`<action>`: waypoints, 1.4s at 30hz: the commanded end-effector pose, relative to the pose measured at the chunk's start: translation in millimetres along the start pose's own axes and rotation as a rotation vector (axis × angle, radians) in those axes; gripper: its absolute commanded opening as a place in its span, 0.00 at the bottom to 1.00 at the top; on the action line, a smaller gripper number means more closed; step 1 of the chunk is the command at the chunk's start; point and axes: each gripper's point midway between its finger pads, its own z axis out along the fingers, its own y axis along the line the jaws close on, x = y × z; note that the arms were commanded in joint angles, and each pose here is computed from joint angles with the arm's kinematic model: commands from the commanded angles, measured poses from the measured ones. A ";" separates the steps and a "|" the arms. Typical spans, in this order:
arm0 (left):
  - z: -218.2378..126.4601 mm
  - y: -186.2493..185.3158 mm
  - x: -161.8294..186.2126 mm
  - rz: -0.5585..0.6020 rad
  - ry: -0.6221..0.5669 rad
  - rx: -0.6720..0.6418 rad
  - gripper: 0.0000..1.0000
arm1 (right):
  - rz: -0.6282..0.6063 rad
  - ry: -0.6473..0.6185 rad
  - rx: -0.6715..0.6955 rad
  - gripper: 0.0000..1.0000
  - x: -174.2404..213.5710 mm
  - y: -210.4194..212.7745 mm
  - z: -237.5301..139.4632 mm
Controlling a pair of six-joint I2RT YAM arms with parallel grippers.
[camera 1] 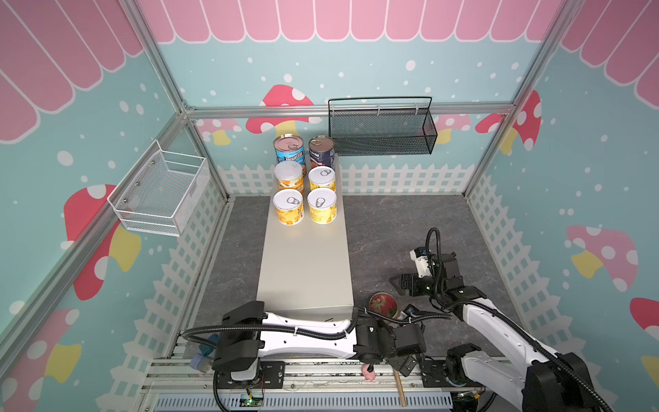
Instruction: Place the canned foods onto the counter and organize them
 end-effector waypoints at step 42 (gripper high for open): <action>59.7 86.6 -27.1 -0.320 -0.030 -0.249 0.84 | -0.025 0.128 0.000 0.75 -1.5 -11.7 41.7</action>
